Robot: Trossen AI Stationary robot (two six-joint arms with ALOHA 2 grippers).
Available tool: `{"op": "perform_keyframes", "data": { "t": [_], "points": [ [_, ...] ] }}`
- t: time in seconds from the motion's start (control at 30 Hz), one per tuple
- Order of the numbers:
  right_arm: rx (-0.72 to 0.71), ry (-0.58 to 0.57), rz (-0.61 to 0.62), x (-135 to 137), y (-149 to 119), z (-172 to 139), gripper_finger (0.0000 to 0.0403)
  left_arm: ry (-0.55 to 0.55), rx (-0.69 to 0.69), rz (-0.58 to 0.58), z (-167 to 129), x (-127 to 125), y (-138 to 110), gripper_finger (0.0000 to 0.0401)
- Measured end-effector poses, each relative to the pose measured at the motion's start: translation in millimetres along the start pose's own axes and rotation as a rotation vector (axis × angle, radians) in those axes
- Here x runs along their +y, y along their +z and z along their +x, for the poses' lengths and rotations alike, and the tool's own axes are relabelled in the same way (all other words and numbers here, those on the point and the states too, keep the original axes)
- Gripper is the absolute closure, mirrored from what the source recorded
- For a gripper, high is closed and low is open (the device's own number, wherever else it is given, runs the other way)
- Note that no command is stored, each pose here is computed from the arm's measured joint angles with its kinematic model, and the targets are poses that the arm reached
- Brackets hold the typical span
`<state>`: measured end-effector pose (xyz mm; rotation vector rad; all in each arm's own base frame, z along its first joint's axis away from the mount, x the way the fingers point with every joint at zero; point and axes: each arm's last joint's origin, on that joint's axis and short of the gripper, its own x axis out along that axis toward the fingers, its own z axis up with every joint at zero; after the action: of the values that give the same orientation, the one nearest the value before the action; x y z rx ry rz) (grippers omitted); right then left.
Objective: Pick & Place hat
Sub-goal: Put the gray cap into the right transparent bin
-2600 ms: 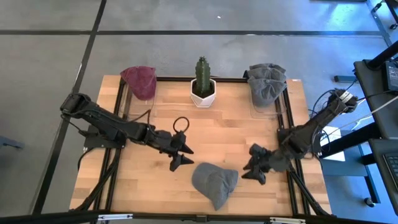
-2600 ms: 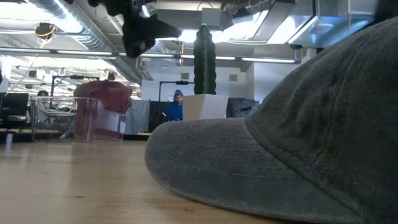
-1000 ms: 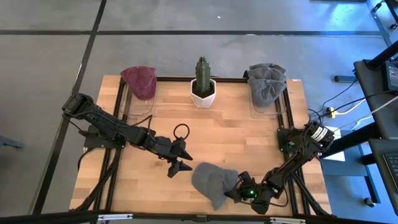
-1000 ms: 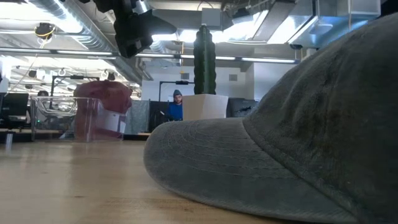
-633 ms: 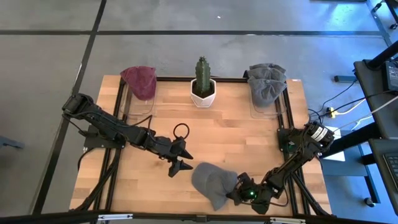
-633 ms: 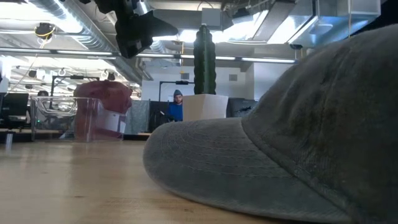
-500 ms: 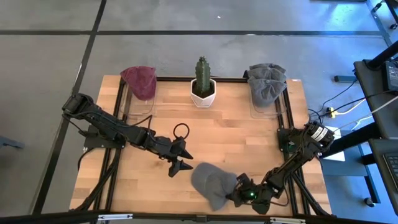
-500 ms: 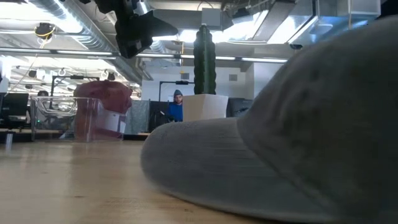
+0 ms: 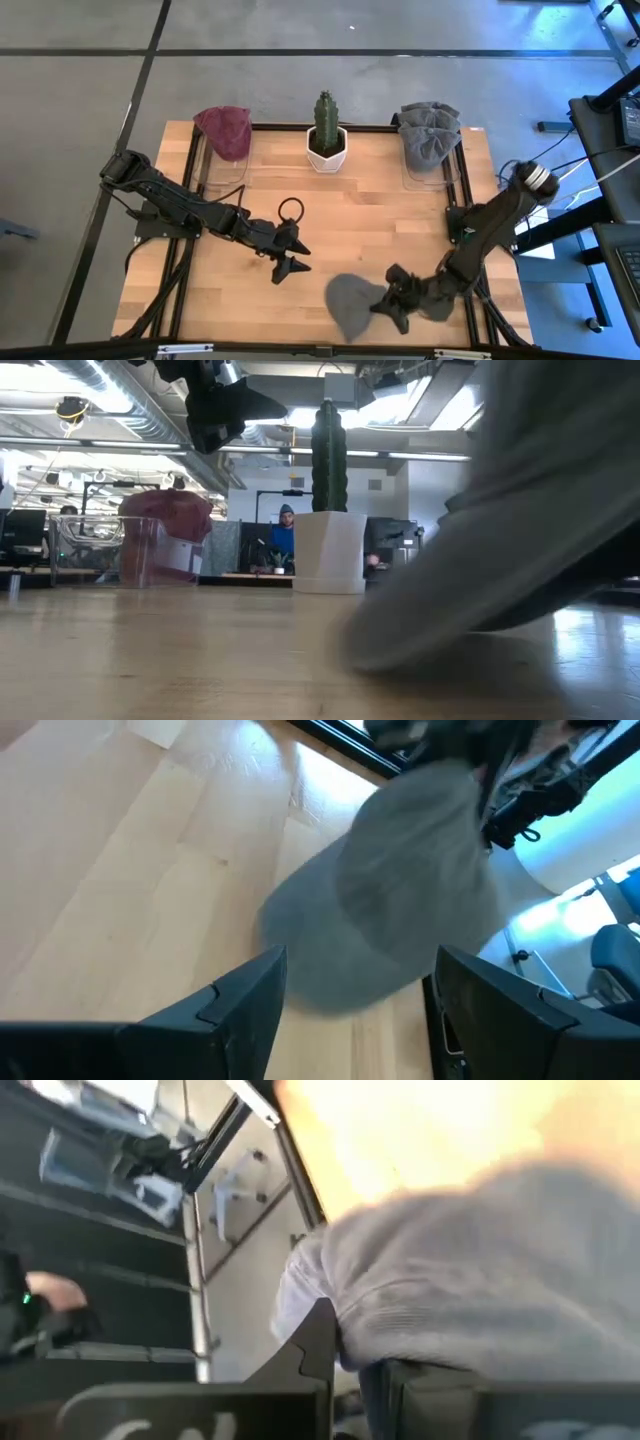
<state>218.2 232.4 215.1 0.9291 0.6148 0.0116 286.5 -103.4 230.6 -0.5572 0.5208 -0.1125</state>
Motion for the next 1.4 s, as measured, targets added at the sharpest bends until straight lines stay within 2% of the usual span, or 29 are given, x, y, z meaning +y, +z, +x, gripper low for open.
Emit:
{"op": "perform_keyframes", "data": {
  "t": [0.2, 0.43, 0.57, 0.67, 0.77, 0.83, 1.07, 1.13, 1.27, 1.4],
  "points": [
    [0.117, -0.067, -0.161, 29, 64, -51, 0.0377, 0.023, -0.019, -0.010, 0, 1, 1, 0.0150],
    [0.253, -0.265, -0.392, 47, 124, -102, 0.0377, 0.054, -0.045, -0.035, 0, 2, 2, 0.0150],
    [0.287, -0.288, -0.484, 50, 149, -116, 0.0377, 0.071, -0.060, -0.054, 0, 3, 2, 0.0150],
    [0.365, -0.239, -0.534, 48, 163, -119, 0.0377, 0.077, -0.065, -0.057, 0, 3, 2, 0.0150],
    [0.514, -0.171, -0.547, 39, 171, -119, 0.0377, 0.083, -0.071, -0.075, 0, 3, 2, 0.0150],
    [0.609, -0.169, -0.546, 31, 174, -118, 0.0377, 0.084, -0.073, -0.077, 0, 3, 2, 0.0150],
    [0.970, -0.387, -0.578, 1, 168, -112, 0.0377, 0.090, -0.077, -0.078, 0, 3, 3, 0.0150],
    [0.985, -0.370, -0.581, -1, 167, -105, 0.0377, 0.090, -0.077, -0.078, 0, 3, 3, 0.0150],
    [1.056, -0.255, -0.560, 0, 165, -96, 0.0377, 0.094, -0.072, -0.077, 0, 4, 2, 0.0150],
    [1.104, -0.311, -0.618, -6, 164, -83, 0.0377, 0.105, -0.059, -0.062, 0, 5, 1, 0.0150]
  ]
}}
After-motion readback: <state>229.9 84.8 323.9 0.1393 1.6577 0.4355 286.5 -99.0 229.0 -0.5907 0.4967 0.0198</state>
